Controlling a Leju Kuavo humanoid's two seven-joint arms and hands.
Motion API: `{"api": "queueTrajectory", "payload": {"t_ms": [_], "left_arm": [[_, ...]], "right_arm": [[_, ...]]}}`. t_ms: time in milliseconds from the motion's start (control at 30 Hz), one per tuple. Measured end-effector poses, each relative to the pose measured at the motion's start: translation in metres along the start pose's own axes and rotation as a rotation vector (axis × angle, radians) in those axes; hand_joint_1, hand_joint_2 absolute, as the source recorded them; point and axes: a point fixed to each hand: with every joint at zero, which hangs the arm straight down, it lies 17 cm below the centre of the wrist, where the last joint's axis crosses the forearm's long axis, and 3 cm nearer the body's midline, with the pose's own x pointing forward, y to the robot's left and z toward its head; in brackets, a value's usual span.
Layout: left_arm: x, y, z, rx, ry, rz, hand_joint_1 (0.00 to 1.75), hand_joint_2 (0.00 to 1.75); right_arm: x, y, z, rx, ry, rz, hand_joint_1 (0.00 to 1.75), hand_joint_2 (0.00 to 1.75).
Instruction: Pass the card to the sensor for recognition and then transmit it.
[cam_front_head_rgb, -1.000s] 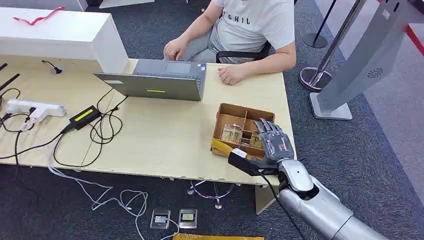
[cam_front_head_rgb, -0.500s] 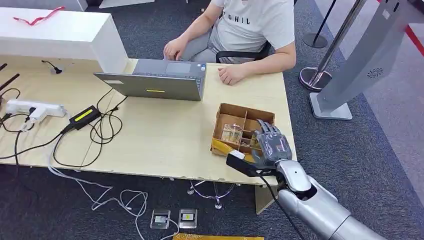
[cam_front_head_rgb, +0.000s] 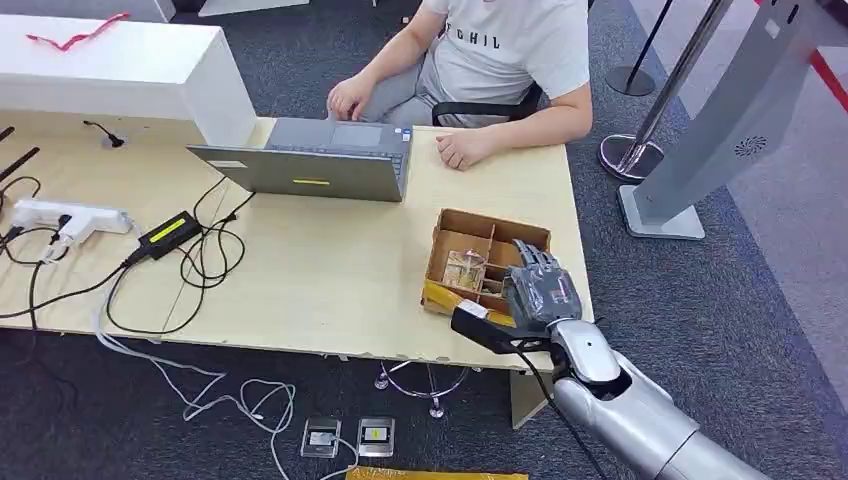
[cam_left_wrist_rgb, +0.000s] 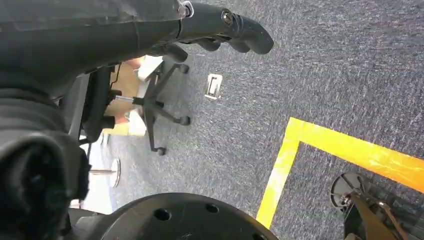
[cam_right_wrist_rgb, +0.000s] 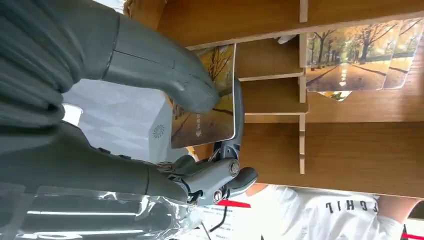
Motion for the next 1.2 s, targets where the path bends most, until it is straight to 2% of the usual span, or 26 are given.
{"api": "queueTrajectory", "payload": {"t_ms": [233,633,700,833,967,1200], "left_arm": [[0.0,0.0,0.0,-0.001,-0.001,0.0,0.0,0.0],[0.001,0.0,0.0,-0.002,-0.006,-0.009,0.0,0.0],[0.001,0.0,0.0,-0.002,-0.007,-0.011,0.0,0.0],[0.003,0.0,0.0,-0.001,-0.019,-0.03,0.0,0.0],[0.004,0.0,0.0,-0.001,-0.025,-0.041,0.0,0.0],[0.004,-0.006,0.001,-0.036,-0.028,-0.051,0.0,0.0]], "right_arm": [[0.0,-0.005,-0.001,-0.027,-0.002,0.006,1.75,1.75],[0.01,-0.054,-0.006,-0.178,-0.02,0.011,1.75,1.75],[0.013,-0.076,-0.007,-0.248,-0.03,0.017,1.75,1.75],[0.026,-0.151,-0.012,-0.414,-0.056,0.031,1.75,1.75],[0.056,-0.218,-0.017,-0.529,-0.109,0.07,1.75,1.75],[0.093,-0.25,-0.016,-0.595,-0.181,0.042,1.75,1.75]]}}
